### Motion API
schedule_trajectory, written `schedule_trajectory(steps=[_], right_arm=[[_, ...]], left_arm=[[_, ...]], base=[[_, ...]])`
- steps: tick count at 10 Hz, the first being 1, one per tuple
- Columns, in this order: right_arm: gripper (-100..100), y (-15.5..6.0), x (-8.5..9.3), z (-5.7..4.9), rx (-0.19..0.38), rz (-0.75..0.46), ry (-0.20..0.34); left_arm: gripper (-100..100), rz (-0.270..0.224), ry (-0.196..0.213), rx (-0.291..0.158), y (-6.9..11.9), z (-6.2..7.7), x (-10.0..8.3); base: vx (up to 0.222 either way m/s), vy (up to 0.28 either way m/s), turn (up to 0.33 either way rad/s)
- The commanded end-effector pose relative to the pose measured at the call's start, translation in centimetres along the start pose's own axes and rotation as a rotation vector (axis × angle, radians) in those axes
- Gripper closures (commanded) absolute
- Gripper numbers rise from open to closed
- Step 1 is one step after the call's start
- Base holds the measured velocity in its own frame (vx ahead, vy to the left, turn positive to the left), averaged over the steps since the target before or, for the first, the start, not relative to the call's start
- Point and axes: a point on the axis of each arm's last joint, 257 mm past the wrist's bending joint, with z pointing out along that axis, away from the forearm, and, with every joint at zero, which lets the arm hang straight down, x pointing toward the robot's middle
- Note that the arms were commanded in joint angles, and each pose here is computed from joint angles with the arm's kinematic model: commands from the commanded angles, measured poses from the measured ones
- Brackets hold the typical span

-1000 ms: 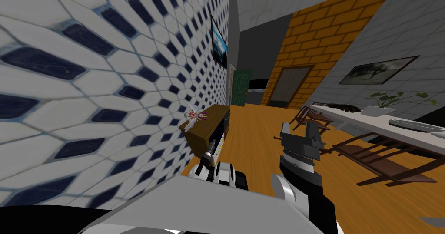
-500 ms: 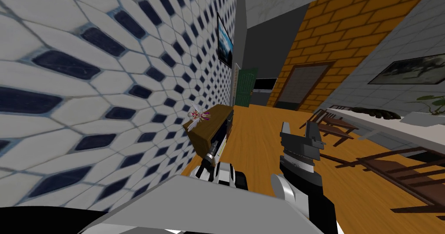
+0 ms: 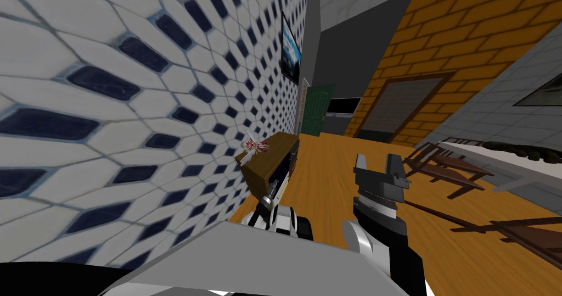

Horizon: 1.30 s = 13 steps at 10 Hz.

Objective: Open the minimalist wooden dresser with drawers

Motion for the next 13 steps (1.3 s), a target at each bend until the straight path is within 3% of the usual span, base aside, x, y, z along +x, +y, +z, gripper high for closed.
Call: schedule_trajectory(steps=[1, 2, 6, 7, 11, 12, 13], right_arm=[[0, 0.0, 0.0, 0.0, 0.000, 0.000, 0.000], [0, 0.0, 0.0, 0.0, 0.000, 0.000, 0.000], [0, 0.0, 0.0, 0.0, 0.000, 0.001, 0.000], [0, 0.0, 0.0, 0.0, 0.000, 0.001, 0.000], [0, 0.0, 0.0, 0.0, 0.000, 0.001, 0.000], [0, 0.0, 0.0, 0.0, 0.000, 0.001, 0.000], [0, 0.0, 0.0, 0.0, 0.000, 0.000, 0.000]], left_arm=[[100, 0.002, 0.032, -0.015, 0.6, -0.9, 1.3], [100, -0.003, 0.026, 0.005, -0.2, -0.3, 1.3], [100, 0.003, 0.038, -0.016, -0.2, 0.9, 2.7], [100, -0.001, 0.036, -0.002, -0.6, 1.0, 2.5], [100, 0.002, 0.038, -0.020, -0.1, 0.9, 3.3], [-100, 0.001, 0.041, -0.006, -1.4, 3.1, 3.2], [-100, 0.001, 0.041, -0.006, -1.4, 3.1, 3.2]], base=[[0.019, -0.008, 0.063], [0.000, 0.000, 0.000], [-0.102, -0.149, 0.014], [-0.062, -0.088, -0.011], [-0.076, -0.162, 0.003], [-0.125, -0.076, 0.063], [-0.083, 0.038, -0.005]])
